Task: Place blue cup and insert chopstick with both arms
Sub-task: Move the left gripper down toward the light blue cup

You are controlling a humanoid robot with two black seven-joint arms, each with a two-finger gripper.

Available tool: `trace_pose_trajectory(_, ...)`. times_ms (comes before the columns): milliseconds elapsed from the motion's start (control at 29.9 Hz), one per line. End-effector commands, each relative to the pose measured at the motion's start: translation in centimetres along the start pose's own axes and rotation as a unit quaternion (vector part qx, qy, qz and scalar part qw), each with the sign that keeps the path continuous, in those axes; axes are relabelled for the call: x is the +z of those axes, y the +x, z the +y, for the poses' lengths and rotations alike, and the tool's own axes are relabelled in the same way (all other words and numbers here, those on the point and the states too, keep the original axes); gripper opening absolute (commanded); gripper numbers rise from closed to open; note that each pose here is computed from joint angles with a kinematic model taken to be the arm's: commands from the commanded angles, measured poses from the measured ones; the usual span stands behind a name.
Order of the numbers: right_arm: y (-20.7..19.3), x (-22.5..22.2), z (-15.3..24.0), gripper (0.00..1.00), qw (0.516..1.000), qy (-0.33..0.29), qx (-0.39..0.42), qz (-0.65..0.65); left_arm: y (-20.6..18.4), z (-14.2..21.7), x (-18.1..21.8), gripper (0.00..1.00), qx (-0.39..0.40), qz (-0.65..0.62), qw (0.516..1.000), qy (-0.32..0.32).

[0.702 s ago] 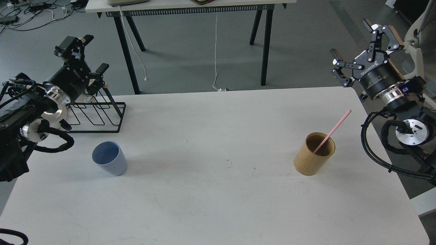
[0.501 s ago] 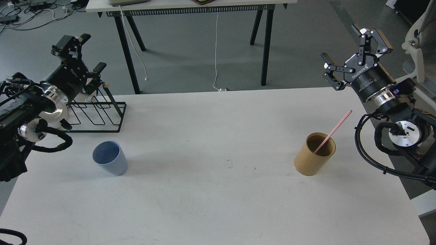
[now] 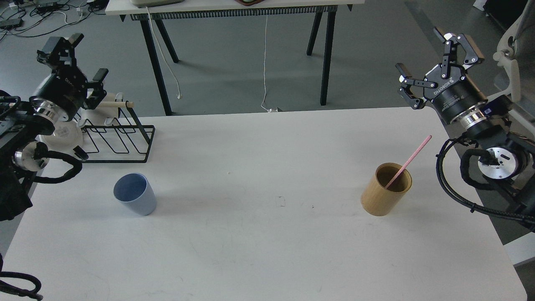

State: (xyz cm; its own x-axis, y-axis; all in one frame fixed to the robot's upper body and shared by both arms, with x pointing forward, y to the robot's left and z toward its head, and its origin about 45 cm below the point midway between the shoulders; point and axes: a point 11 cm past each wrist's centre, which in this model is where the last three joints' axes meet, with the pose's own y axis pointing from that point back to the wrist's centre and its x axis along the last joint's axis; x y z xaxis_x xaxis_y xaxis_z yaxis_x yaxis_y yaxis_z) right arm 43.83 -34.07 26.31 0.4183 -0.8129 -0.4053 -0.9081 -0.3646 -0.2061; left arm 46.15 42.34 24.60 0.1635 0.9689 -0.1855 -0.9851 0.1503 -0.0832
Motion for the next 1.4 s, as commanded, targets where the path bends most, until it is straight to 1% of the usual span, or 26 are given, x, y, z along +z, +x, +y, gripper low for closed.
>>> trace_pose_trajectory(0, 0.2, -0.4, 0.0, 0.99, 1.0, 0.008, 0.003, -0.002, -0.7, -0.7, 2.3, 1.0, -0.014, 0.02, 0.999, -0.035)
trace_pose_trajectory(134, 0.6, -1.0, 0.2, 0.99, 1.0, 0.012, 0.008, 0.004, -1.7, -0.4, 4.1, 1.0, -0.055, -0.003, 0.998, -0.033)
trace_pose_trajectory(200, 1.0, -1.4, 0.3, 0.99, 1.0, 0.015, 0.013, 0.006, -3.0, -0.3, 4.7, 1.0, -0.094, -0.036, 0.995, -0.021)
trace_pose_trajectory(267, 1.3, -1.8, 0.4, 0.99, 1.0, 0.019, 0.017, 0.009, -4.8, 0.2, 5.5, 1.0, -0.149, -0.087, 0.985, -0.005)
trace_pose_trajectory(401, 1.6, -2.2, 0.6, 0.99, 0.999, 0.021, 0.02, 0.014, -10.0, 2.8, 6.3, 1.0, -0.289, -0.215, 0.932, 0.034)
trace_pose_trajectory(501, 1.7, -2.1, 0.8, 0.99, 0.999, 0.019, 0.022, 0.013, -11.5, 5.7, 5.7, 1.0, -0.354, -0.28, 0.889, 0.075)
trace_pose_trajectory(601, 1.9, -1.8, 1.2, 0.99, 0.999, 0.016, 0.026, 0.012, -10.3, 7.9, 5.1, 1.0, -0.381, -0.364, 0.841, 0.121)
trace_pose_trajectory(735, 2.3, -1.5, 1.6, 0.99, 0.999, 0.012, 0.032, 0.012, -6.2, 10.2, 4.8, 1.0, -0.393, -0.518, 0.736, 0.19)
trace_pose_trajectory(835, 2.4, -1.3, 1.7, 0.99, 0.999, 0.01, 0.033, 0.012, -3.4, 11.4, 4.6, 1.0, -0.396, -0.603, 0.652, 0.235)
trace_pose_trajectory(902, 2.4, -1.3, 1.7, 0.99, 0.999, 0.01, 0.033, 0.012, -1.9, 12.1, 5.0, 1.0, -0.392, -0.632, 0.618, 0.256)
trace_pose_trajectory(969, 2.4, -1.3, 1.6, 0.99, 0.999, 0.011, 0.033, 0.011, -1.6, 12.5, 4.6, 1.0, -0.395, -0.635, 0.61, 0.264)
trace_pose_trajectory(1069, 2.4, -1.3, 1.6, 0.99, 0.999, 0.011, 0.033, 0.011, -1.4, 13.4, 2.7, 1.0, -0.407, -0.621, 0.609, 0.278)
trace_pose_trajectory(1203, 2.5, -1.3, 1.8, 0.99, 0.999, 0.01, 0.035, 0.012, -1.7, 13.3, -0.1, 1.0, -0.423, -0.609, 0.607, 0.287)
trace_pose_trajectory(1370, 2.8, -1.7, 2.0, 0.99, 0.999, 0.011, 0.038, 0.017, -0.8, 13.2, -3.6, 1.0, -0.421, -0.593, 0.611, 0.313)
